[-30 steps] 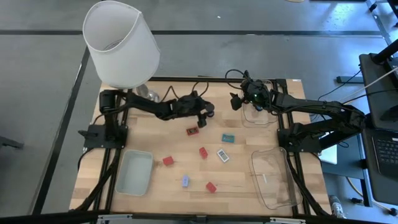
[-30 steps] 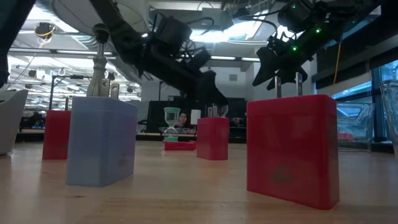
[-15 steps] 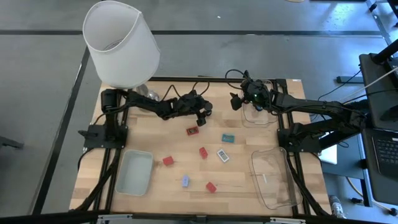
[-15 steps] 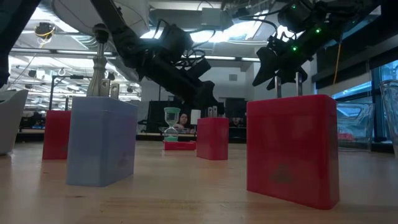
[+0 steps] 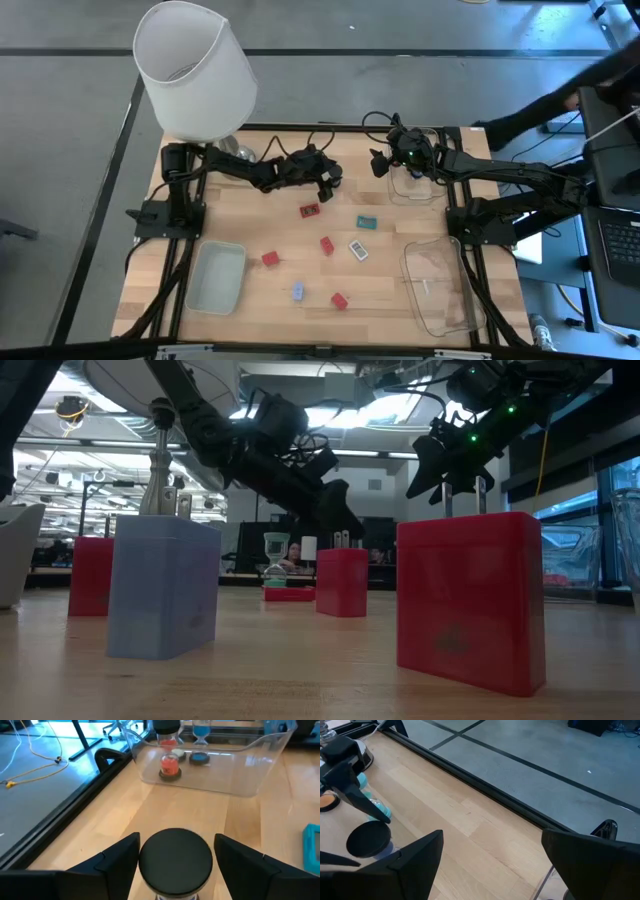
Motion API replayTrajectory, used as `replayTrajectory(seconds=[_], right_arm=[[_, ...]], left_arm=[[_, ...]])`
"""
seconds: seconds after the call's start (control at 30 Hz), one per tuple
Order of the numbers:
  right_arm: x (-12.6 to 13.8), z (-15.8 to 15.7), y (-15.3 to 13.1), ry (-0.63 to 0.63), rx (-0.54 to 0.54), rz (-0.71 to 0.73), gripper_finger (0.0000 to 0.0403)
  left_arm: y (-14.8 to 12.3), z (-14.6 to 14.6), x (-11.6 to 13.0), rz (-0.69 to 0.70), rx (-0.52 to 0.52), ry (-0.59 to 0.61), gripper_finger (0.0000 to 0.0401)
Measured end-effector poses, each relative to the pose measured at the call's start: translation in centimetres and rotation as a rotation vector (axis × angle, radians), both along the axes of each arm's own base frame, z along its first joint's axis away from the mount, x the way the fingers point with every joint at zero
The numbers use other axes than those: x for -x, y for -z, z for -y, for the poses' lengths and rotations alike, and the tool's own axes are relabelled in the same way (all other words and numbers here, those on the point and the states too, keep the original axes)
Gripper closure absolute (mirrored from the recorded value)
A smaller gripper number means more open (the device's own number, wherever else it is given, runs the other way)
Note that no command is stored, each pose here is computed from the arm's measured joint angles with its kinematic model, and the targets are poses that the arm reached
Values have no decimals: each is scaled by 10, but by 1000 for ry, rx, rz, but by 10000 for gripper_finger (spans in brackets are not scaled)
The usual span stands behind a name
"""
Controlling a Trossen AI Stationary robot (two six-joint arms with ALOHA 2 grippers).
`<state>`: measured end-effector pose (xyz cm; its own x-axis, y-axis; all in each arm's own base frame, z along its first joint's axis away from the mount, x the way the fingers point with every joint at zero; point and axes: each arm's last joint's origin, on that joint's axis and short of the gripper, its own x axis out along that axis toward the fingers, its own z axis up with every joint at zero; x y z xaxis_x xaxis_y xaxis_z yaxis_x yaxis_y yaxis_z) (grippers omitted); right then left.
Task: Pick & Place Office items
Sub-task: Put the purple sand timer into the top transparent bin
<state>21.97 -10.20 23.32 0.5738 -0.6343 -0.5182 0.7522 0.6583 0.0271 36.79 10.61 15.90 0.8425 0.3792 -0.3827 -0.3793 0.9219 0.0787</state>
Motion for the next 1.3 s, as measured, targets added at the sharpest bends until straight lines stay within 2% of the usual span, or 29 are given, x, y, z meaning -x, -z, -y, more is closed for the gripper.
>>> replayTrajectory(seconds=[0.17,0.33,0.5,0.63,0.77,0.93,1.1,1.3], right_arm=[[0,0,0,0,-1,1,61],[-1,-1,0,-32,-26,16,61],[-5,-4,-2,-228,-26,19,61],[-11,-8,-7,-374,-15,78,61],[-19,-14,-11,-472,50,120,61],[-40,-19,-2,-583,118,145,61],[-61,-18,17,-621,128,178,47],[-75,-12,41,-614,115,157,13]], left_arm=[[-13,2,3,27,9,6,131],[-47,6,18,27,-10,10,130],[-83,15,45,-32,4,10,136],[-96,29,70,-36,24,-15,139],[-101,45,98,2,6,-76,139],[-95,60,127,47,32,-132,139],[-84,67,147,76,73,-185,139],[-76,73,155,98,94,-188,139]])
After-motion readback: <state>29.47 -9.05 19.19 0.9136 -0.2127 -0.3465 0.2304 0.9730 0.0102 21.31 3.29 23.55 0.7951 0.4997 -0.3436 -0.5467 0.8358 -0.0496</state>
